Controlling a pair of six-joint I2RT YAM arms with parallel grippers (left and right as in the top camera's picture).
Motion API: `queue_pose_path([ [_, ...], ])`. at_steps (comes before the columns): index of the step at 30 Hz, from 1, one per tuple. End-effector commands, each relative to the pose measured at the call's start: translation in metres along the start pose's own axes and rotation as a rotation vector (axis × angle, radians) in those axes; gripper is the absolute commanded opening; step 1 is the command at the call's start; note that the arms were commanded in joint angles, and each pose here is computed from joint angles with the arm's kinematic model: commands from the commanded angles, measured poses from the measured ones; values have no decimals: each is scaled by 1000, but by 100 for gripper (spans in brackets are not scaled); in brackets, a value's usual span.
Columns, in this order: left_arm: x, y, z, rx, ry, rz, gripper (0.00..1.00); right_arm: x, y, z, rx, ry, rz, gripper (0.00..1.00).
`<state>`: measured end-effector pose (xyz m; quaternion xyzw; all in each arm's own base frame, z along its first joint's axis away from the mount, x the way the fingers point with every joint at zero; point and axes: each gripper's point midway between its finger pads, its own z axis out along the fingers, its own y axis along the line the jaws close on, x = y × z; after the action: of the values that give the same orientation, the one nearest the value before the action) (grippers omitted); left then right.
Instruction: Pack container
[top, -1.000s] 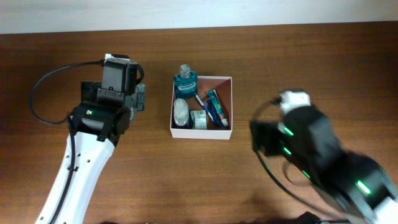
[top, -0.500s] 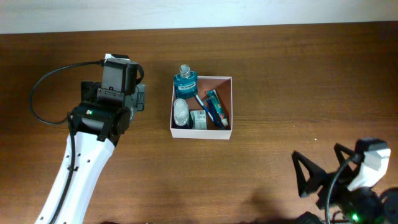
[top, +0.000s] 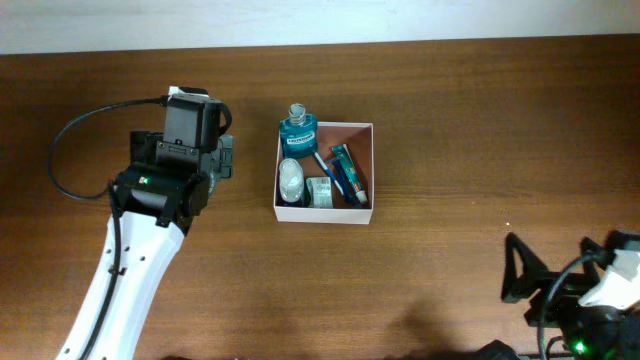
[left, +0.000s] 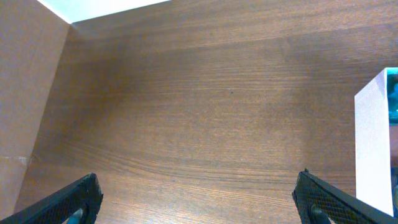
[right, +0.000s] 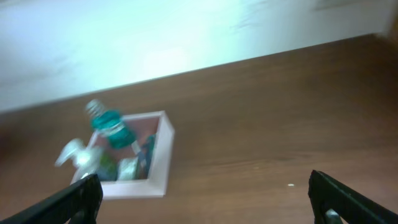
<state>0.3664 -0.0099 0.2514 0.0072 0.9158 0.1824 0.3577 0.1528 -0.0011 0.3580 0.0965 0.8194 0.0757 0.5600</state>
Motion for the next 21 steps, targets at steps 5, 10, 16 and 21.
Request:
queue_pose_path([
  [5, -5, 5, -3, -14, -14, -12, 99, 15, -40, -16, 109, -229, 136, 99],
  [10, -5, 5, -3, -14, -14, -12, 99, 25, -41, 0, 73, -342, 173, 99],
  [16, -5, 5, -3, -14, -14, -12, 99, 38, -22, 50, -30, -425, 137, 99],
  [21, -5, 5, -3, -14, -14, -12, 99, 47, -16, 80, -78, -491, 130, 99],
])
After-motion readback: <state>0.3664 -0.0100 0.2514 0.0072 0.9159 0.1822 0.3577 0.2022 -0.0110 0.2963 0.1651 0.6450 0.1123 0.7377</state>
